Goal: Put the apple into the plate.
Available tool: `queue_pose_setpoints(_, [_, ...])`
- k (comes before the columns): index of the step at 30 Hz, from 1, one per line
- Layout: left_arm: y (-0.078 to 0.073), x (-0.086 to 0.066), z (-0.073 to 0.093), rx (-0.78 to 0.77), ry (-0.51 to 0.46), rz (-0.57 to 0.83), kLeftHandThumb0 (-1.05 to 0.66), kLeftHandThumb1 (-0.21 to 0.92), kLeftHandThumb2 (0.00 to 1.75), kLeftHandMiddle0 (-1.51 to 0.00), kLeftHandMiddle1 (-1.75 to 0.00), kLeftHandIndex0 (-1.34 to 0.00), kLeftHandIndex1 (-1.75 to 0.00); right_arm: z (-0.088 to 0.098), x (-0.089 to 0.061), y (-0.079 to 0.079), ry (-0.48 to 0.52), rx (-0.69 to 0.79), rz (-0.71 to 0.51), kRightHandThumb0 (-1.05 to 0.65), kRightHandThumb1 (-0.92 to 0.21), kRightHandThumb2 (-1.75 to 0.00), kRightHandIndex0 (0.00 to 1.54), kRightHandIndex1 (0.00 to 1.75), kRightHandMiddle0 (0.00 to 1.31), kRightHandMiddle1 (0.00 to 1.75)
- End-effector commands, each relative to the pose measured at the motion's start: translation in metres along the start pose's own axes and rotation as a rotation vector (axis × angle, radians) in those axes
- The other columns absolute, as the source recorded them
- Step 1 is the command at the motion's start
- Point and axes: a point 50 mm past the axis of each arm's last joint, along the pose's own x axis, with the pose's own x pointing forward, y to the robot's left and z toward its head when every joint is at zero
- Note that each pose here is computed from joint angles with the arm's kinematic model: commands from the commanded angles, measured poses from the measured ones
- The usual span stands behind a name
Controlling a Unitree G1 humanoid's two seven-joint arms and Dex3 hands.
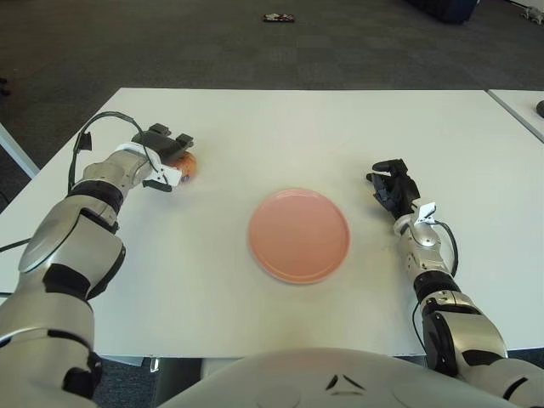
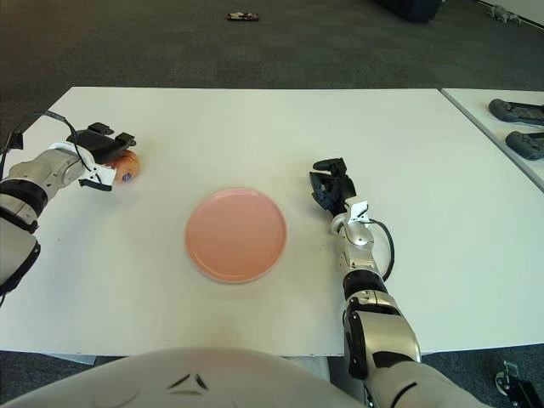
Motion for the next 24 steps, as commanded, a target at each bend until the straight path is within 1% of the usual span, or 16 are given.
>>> queue_pose_setpoints(1, [0.0025, 0.0019, 0.0041, -0.008, -0.014, 0.007, -0.63, 0.19, 0.89, 0.0, -0.61, 0.0, -0.78, -0.0315, -0.0193, 0.0004, 0.155, 0.021, -0.008, -0.35, -0.92, -0.47, 0.34, 1.23, 0.25, 1.69])
queue_pose_setpoints(5, [0.001, 0.003, 0.0067, -0.011, -0.012, 0.006, -0.65, 0.19, 0.9, 0.0, -0.57, 0.0, -0.74, -0.0314, -0.0194, 0.0, 0.155, 0.021, -0.008, -0.35, -0.92, -0.47, 0.34, 1.23, 0.25, 1.69])
queue_pose_setpoints(12, [0.0013, 0.0042, 0.0096, 0.004, -0.018, 0.0, -0.68, 0.25, 0.88, 0.0, -0.48, 0.0, -0.69, -0.0314, -0.0194, 0.0, 0.155, 0.021, -0.008, -0.35, -0.92, -0.47, 0.34, 1.23, 0.25, 1.69])
queue_pose_setpoints(14, [0.0013, 0.0048, 0.0116, 0.001, -0.023, 0.002, -0.68, 0.28, 0.86, 0.0, -0.41, 0.0, -0.64, -0.0314, -0.0194, 0.0, 0.155, 0.021, -0.008, -0.35, -0.92, -0.47, 0.34, 1.23, 0.25, 1.69])
queue_pose_setpoints(18, [0.001, 0.0051, 0.0124, -0.005, -0.025, -0.002, -0.68, 0.3, 0.84, 0.0, -0.38, 0.0, -0.62, -0.0314, -0.0194, 0.0, 0.155, 0.021, -0.008, -0.35, -0.92, -0.47, 0.34, 1.23, 0.25, 1.69])
queue_pose_setpoints(21, [0.0007, 0.0053, 0.0127, -0.007, -0.024, -0.012, -0.64, 0.28, 0.85, 0.0, -0.45, 0.0, -0.66, -0.0314, -0.0194, 0.0003, 0.155, 0.021, -0.008, -0.35, -0.92, -0.47, 0.34, 1.23, 0.25, 1.69])
queue_pose_setpoints(24, [0.0002, 0.0052, 0.0116, -0.006, -0.018, -0.02, -0.61, 0.25, 0.87, 0.0, -0.48, 0.0, -0.69, -0.0314, -0.0193, 0.0007, 0.155, 0.021, -0.007, -0.35, -0.92, -0.47, 0.34, 1.23, 0.25, 1.69])
